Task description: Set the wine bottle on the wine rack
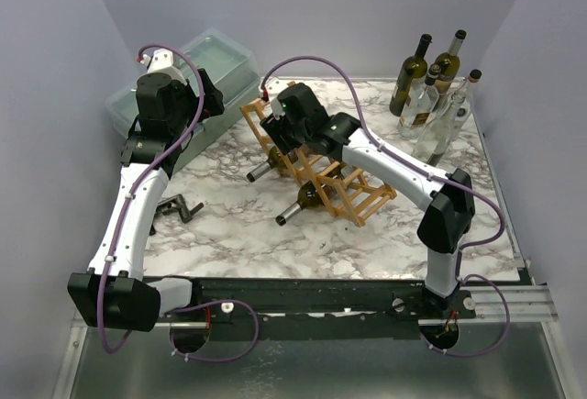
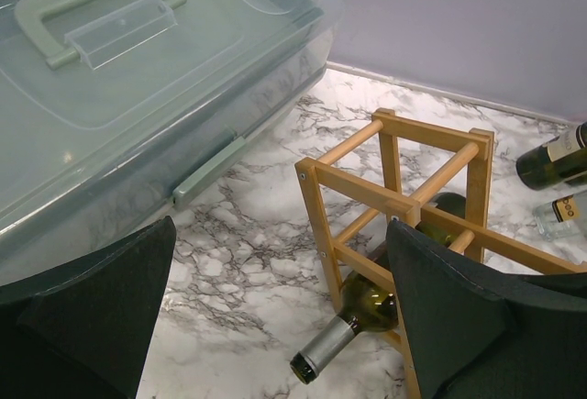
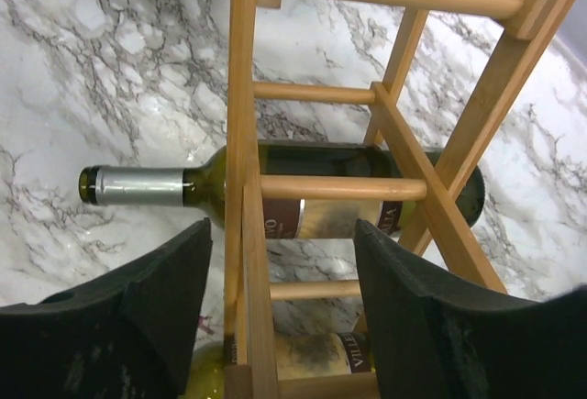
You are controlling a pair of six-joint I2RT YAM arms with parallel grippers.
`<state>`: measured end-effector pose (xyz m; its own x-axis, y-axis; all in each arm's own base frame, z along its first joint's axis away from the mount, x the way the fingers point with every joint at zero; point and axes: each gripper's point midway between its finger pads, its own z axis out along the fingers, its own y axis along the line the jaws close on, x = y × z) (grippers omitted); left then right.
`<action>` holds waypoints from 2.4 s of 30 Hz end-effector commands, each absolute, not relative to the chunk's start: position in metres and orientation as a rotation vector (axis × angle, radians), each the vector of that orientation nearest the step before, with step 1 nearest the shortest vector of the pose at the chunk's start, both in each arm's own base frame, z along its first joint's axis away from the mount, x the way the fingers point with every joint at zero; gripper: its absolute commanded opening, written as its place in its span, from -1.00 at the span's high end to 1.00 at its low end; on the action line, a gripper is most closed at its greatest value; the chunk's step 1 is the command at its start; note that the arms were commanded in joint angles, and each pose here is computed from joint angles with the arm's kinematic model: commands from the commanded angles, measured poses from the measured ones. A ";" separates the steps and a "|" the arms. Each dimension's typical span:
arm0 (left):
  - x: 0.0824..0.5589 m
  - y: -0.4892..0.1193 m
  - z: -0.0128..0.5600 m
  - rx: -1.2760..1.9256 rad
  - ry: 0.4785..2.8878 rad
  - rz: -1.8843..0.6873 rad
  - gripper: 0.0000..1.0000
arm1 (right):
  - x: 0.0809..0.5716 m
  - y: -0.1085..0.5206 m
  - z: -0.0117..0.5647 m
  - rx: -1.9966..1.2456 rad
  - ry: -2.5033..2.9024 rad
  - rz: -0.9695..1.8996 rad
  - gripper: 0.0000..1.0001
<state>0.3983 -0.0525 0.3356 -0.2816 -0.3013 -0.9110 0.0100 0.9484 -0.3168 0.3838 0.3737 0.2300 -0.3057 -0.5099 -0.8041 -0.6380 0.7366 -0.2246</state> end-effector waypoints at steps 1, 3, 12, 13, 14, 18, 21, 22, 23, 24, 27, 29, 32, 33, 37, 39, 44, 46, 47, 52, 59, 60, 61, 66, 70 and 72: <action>0.398 -0.050 0.336 -0.215 1.829 -0.282 -0.97 | 0.361 0.369 0.237 -1.005 2.000 0.238 -0.26; 0.397 -0.053 0.338 -0.208 1.826 -0.298 -0.97 | 0.357 0.367 0.232 -1.037 2.011 0.234 -0.15; 0.400 -0.054 0.331 -0.198 1.842 -0.275 -0.97 | 0.340 0.364 0.230 -1.156 2.018 0.275 0.14; 0.401 -0.052 0.330 -0.205 1.844 -0.264 -0.97 | 0.337 0.364 0.230 -1.182 2.014 0.284 0.16; 0.401 -0.053 0.331 -0.203 1.844 -0.267 -0.97 | 0.335 0.363 0.230 -1.204 2.011 0.285 0.16; 0.399 -0.055 0.332 -0.194 1.839 -0.270 -0.97 | 0.322 0.363 0.226 -1.295 2.010 0.327 0.18; 0.399 -0.054 0.333 -0.195 1.841 -0.269 -0.97 | 0.311 0.360 0.225 -1.365 1.996 0.357 0.18; 0.398 -0.056 0.334 -0.191 1.838 -0.281 -0.97 | 0.310 0.358 0.224 -1.367 1.991 0.357 0.18; 0.398 -0.057 0.335 -0.188 1.836 -0.285 -0.97 | 0.309 0.356 0.226 -1.366 1.981 0.362 0.18; 0.398 -0.057 0.333 -0.188 1.838 -0.276 -0.97 | 0.307 0.355 0.227 -1.377 1.978 0.375 0.18; 0.400 -0.055 0.332 -0.193 1.842 -0.267 -0.97 | 0.303 0.353 0.233 -1.400 1.944 0.389 0.20; 0.399 -0.059 0.332 -0.187 1.843 -0.286 -0.97 | 0.302 0.352 0.235 -1.397 1.929 0.392 0.20; 0.400 -0.056 0.329 -0.194 1.850 -0.267 -0.97 | 0.303 0.353 0.237 -1.390 1.918 0.394 0.15; 0.400 -0.057 0.330 -0.191 1.849 -0.271 -0.97 | 0.305 0.354 0.241 -1.372 1.909 0.393 0.08; 0.399 -0.060 0.331 -0.184 1.846 -0.284 -0.97 | 0.307 0.367 0.263 -1.269 1.874 0.478 -0.25; 0.400 -0.059 0.330 -0.188 1.850 -0.278 -0.97 | 0.299 0.375 0.275 -1.267 1.854 0.557 -0.31; 0.400 -0.061 0.329 -0.181 1.852 -0.281 -0.97 | 0.303 0.370 0.316 -1.130 1.774 0.564 -0.55; 0.401 -0.061 0.328 -0.182 1.854 -0.281 -0.97 | 0.302 0.365 0.338 -1.086 1.725 0.559 -0.60; 0.400 -0.064 0.329 -0.177 1.855 -0.297 -0.97 | 0.303 0.361 0.347 -1.050 1.704 0.550 -0.63; 0.400 -0.063 0.329 -0.179 1.853 -0.293 -0.97 | 0.311 0.326 0.391 -0.809 1.589 0.459 -0.79; 0.400 -0.067 0.329 -0.171 1.857 -0.311 -0.97 | 0.328 0.251 0.423 -0.461 1.500 0.210 -0.93; 0.400 -0.068 0.329 -0.173 1.858 -0.317 -0.97 | 0.330 0.244 0.427 -0.433 1.492 0.184 -0.93; 0.399 -0.073 0.329 -0.161 1.860 -0.344 -0.97 | 0.332 0.236 0.432 -0.404 1.486 0.163 -0.93; 0.399 -0.073 0.329 -0.163 1.861 -0.347 -0.97 | 0.345 0.204 0.435 -0.270 1.510 0.071 -0.93; 0.399 -0.076 0.328 -0.159 1.865 -0.363 -0.97 | 0.369 0.166 0.424 -0.143 1.569 0.079 -0.92; 0.400 -0.076 0.329 -0.160 1.863 -0.364 -0.97 | 0.382 0.146 0.417 -0.066 1.596 0.099 -0.92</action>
